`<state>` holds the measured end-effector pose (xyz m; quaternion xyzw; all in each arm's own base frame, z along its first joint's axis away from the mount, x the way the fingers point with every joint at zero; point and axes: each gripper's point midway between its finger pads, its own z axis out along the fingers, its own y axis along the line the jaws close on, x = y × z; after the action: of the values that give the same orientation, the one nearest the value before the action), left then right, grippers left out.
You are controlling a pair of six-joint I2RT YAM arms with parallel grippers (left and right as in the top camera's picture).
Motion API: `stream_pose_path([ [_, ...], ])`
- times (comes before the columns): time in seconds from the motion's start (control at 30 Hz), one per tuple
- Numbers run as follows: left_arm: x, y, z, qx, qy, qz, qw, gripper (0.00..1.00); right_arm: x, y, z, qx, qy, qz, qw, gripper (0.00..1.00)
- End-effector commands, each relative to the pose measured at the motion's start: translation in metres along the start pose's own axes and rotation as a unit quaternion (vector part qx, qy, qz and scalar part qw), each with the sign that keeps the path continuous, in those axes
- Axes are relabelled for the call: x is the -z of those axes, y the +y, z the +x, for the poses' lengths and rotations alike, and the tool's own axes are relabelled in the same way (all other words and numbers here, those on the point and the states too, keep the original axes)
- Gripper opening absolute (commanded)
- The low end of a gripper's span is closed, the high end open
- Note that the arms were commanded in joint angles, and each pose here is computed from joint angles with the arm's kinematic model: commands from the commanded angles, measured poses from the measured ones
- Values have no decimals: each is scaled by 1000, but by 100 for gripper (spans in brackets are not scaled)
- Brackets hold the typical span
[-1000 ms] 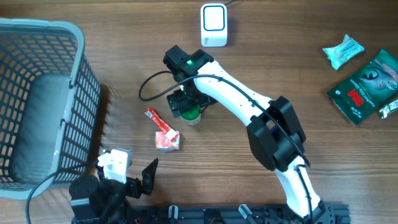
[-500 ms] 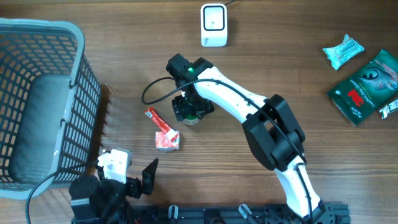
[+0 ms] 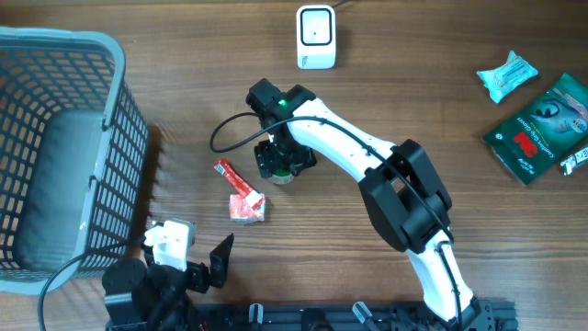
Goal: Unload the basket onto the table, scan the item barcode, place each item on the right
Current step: 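Lift the jar and carry it toward the scanner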
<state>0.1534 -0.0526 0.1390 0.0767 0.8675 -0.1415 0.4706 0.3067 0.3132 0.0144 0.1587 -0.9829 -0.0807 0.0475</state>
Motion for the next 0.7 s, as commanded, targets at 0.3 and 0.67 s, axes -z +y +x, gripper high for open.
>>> stream_pose_path([
  [0.3,0,-2,-1,-6,-3,7,1000,100,48,-28,13,-22,87,-57,994,61],
  [0.67,0,-2,0,-6,-2,7,1000,100,76,-32,44,-80,181,-165,966,62],
])
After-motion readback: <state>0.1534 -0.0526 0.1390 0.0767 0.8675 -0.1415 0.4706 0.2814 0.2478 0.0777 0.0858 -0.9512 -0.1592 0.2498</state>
